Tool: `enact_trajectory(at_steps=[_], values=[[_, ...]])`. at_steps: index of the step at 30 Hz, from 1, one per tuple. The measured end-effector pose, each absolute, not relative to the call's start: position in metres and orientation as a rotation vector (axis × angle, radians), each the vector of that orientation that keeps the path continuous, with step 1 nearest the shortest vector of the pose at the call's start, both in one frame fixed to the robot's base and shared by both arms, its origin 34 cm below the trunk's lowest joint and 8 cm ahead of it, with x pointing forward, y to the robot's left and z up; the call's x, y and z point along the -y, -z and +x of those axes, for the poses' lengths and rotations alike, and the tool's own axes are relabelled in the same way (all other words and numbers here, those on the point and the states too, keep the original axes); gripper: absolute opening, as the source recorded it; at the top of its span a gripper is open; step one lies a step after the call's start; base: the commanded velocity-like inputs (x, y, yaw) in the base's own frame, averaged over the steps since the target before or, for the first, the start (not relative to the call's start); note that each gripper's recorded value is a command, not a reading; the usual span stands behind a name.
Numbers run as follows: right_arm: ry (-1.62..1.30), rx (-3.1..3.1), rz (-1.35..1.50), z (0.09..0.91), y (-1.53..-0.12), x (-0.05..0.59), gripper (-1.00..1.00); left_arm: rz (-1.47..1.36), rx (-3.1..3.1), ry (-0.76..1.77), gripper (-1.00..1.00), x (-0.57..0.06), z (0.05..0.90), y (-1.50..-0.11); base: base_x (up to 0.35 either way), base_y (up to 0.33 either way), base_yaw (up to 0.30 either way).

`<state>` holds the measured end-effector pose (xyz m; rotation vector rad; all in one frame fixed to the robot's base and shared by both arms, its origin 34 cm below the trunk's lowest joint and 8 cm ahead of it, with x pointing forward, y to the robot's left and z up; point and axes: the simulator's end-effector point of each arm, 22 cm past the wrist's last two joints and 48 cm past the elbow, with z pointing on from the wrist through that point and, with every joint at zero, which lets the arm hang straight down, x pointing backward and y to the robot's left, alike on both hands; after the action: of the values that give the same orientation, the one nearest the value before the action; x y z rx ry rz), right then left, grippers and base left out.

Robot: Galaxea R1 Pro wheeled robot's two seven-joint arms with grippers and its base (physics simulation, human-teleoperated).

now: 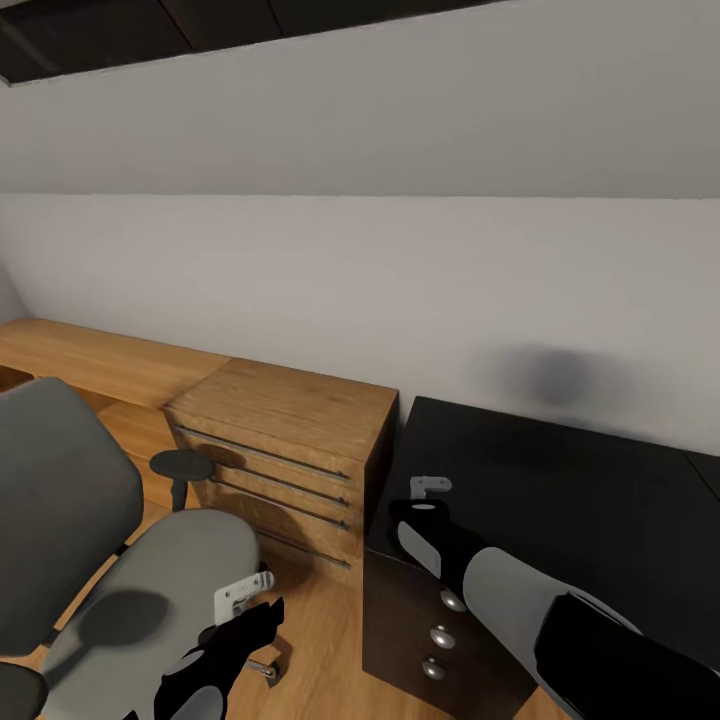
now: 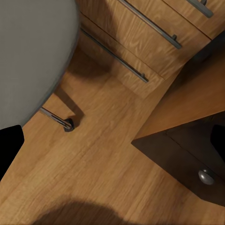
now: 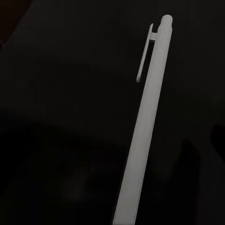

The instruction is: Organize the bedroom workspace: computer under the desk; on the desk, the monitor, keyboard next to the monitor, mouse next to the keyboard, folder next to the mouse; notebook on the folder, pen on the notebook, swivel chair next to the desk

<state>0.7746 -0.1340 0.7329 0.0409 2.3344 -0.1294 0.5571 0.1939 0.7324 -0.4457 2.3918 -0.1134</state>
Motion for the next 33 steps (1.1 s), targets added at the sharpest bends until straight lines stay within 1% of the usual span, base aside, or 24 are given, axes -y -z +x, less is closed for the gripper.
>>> enact_trajectory(at_steps=[11,20,29,30,33], values=[[0.127,-2.335,0.043,0.775,-0.733,0.135,1.0,-0.445,-2.392,0.114,1.0,-0.194,0.557,-0.732,0.0,0.0,0.0],[0.101,-2.348,0.128,0.777,-0.731,0.149,1.0,-0.445,-2.393,0.113,1.0,-0.194,0.557,-0.732,0.0,0.0,0.0],[0.096,-2.35,0.137,0.777,-0.731,0.15,1.0,-0.445,-2.393,0.113,1.0,-0.194,0.557,-0.732,0.0,0.0,0.0],[0.096,-2.35,0.137,0.777,-0.731,0.15,-1.0,-0.445,-2.393,0.113,1.0,-0.194,0.557,-0.732,0.0,0.0,0.0],[0.096,-2.35,0.138,0.777,-0.731,0.15,-1.0,-0.445,-2.393,0.113,1.0,-0.194,0.557,-0.732,0.0,0.0,0.0]])
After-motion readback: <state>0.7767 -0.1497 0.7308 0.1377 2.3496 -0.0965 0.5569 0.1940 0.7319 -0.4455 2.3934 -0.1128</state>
